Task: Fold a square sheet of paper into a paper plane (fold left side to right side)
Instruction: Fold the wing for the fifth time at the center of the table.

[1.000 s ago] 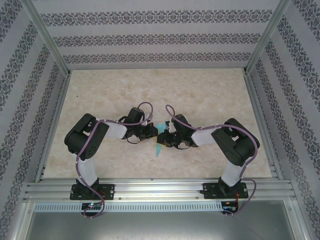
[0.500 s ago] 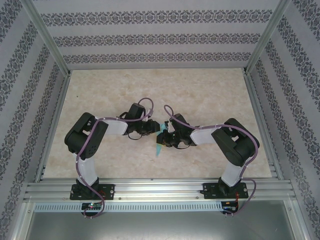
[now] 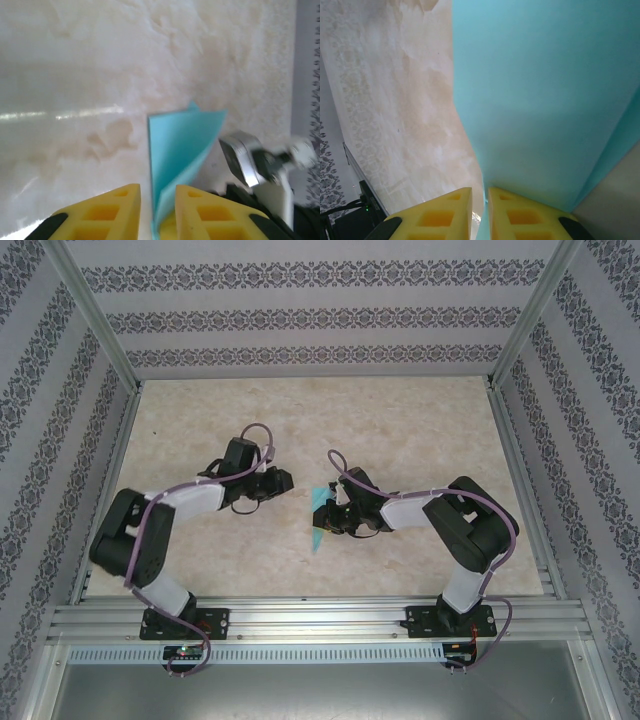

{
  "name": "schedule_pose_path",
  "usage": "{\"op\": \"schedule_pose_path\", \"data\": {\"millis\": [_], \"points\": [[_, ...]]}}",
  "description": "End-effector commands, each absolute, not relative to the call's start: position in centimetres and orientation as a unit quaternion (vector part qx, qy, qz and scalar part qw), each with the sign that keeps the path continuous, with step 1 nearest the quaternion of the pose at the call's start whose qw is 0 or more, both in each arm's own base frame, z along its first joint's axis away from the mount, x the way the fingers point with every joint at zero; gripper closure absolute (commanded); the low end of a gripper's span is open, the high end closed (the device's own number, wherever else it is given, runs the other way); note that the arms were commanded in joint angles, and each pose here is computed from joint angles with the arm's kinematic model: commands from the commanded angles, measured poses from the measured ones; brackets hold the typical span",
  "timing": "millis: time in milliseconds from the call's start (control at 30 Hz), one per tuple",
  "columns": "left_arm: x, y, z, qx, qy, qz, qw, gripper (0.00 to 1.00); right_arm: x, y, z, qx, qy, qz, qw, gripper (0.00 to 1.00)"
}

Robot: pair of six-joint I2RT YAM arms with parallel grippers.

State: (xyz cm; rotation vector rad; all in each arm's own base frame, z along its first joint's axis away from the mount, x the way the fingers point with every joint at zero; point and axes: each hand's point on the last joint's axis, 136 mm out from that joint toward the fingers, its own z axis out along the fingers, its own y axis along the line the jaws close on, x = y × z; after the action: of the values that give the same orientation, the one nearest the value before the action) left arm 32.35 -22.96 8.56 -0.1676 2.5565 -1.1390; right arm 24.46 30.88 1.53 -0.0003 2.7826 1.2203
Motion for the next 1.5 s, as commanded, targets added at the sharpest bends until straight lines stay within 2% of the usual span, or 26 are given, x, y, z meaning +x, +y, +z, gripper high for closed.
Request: {"op": "schedule_pose_path", "data": {"millis": [0, 200, 467, 800, 1467], "points": [[28.4, -23.3, 9.0, -0.062, 0.892, -0.423, 0.144, 0.77, 22.4, 28.4, -3.0, 0.021, 0.946, 0.324, 0.012, 0.82], [23.5, -23.7, 9.9, -0.119, 0.865, -0.467, 0.142, 0.77, 22.4, 28.4, -3.2, 0.03, 0.946, 0.323, 0.011, 0.82], [20.5, -26.1, 10.0, -0.136, 0.853, -0.486, 0.132, 0.79, 22.7, 28.7, -3.4, 0.035, 0.945, 0.324, 0.011, 0.82], [20.5, -30.6, 8.5, -0.138, 0.846, -0.5, 0.122, 0.85, 22.8, 28.4, -4.0, 0.041, 0.948, 0.315, 0.008, 0.82], [21.0, -31.3, 4.1, -0.151, 0.872, -0.455, 0.101, 0.89, 22.5, 28.3, -4.2, 0.038, 0.949, 0.312, 0.003, 0.82]]}}
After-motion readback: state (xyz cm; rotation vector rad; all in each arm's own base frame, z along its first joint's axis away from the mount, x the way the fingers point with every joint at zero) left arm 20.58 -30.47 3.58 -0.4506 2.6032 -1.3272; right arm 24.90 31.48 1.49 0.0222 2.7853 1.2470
